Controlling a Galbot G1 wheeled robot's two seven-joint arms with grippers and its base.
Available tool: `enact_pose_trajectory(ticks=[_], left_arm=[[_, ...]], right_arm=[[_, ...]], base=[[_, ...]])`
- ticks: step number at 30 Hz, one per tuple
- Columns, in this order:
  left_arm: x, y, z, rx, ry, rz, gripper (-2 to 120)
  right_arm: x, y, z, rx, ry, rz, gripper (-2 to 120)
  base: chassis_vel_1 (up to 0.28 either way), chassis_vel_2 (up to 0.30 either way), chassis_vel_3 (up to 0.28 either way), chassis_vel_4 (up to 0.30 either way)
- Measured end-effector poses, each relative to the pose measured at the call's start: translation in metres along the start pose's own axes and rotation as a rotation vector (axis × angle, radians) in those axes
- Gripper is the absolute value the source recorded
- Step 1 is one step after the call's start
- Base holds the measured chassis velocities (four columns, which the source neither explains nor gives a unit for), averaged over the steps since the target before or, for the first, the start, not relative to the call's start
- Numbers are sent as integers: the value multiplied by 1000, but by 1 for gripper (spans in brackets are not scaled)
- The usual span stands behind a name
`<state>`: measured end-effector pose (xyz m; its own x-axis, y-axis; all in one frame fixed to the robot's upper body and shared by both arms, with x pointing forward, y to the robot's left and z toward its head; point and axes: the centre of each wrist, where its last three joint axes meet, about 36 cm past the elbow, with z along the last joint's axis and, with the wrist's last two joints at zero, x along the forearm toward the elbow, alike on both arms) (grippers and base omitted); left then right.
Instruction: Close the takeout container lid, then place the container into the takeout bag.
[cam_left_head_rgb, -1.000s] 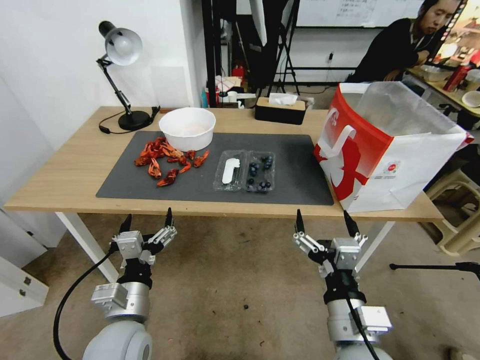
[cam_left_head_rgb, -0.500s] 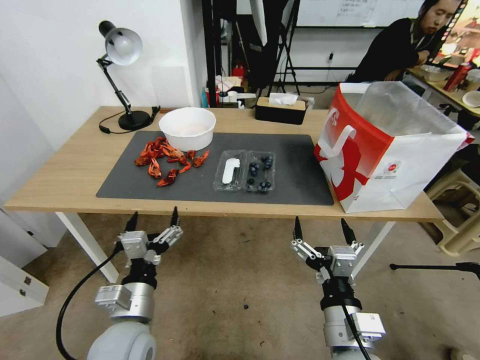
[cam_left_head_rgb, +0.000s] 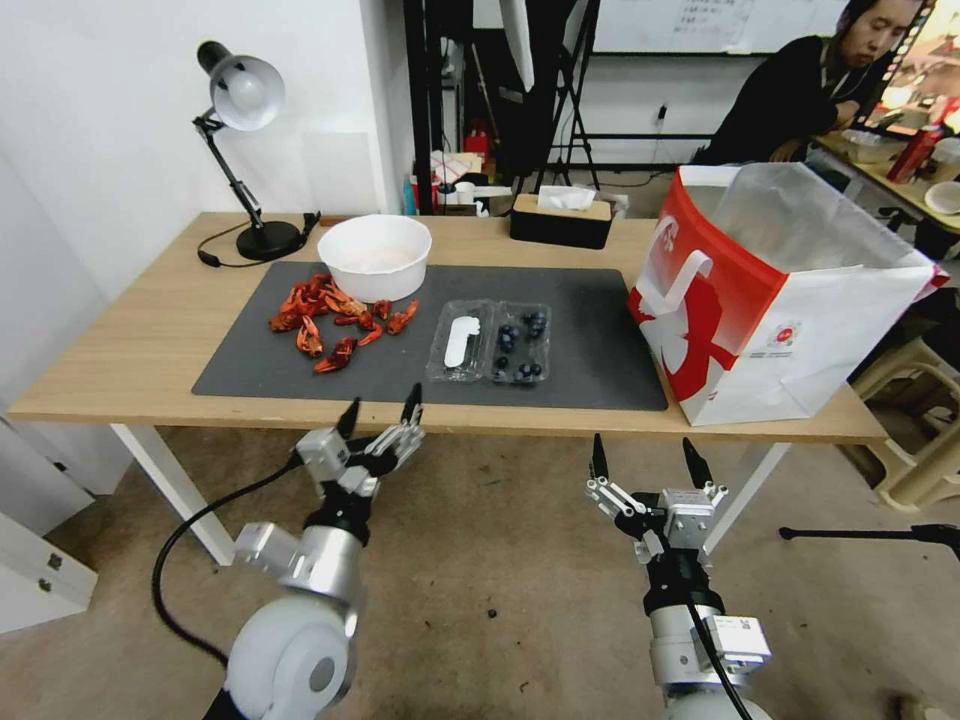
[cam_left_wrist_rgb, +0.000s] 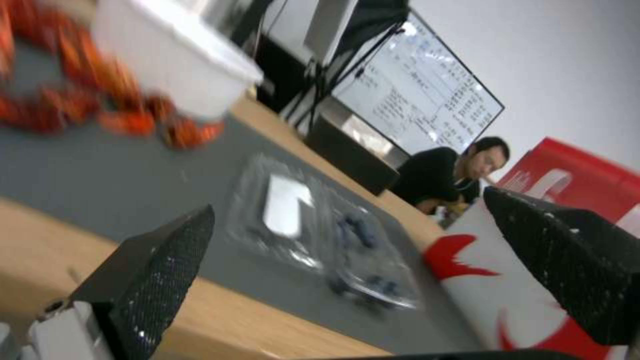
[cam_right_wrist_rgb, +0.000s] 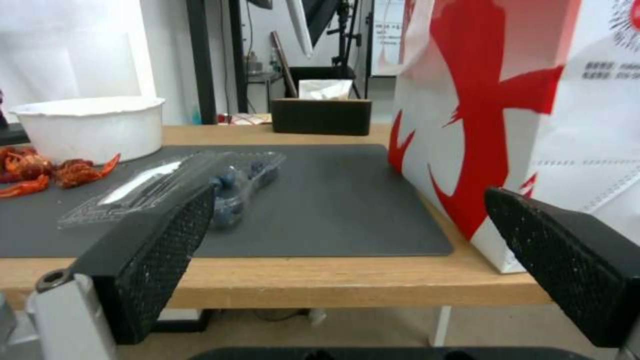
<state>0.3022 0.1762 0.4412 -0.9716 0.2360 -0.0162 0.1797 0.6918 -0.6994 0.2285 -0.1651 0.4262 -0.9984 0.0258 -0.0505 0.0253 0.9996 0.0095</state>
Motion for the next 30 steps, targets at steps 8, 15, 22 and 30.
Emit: enact_pose_trajectory(ticks=[8,15,22,30], left_arm=[[-35,-19,-9,296,150,-71,100],[-77,-32,-16,434,227,-118,100],[-113,-44,-26,513,282,-159,100],[-134,-47,-18,533,324,-229,100]], right_arm=[[-8,2,9,-14,22,-11,100],[-8,1,11,-12,27,11,100],[-8,-3,12,-3,31,28,100],[-8,-5,11,0,33,33,100]], base=[[0,0,0,0],[0,0,0,0],[0,0,0,0],[0,0,0,0]])
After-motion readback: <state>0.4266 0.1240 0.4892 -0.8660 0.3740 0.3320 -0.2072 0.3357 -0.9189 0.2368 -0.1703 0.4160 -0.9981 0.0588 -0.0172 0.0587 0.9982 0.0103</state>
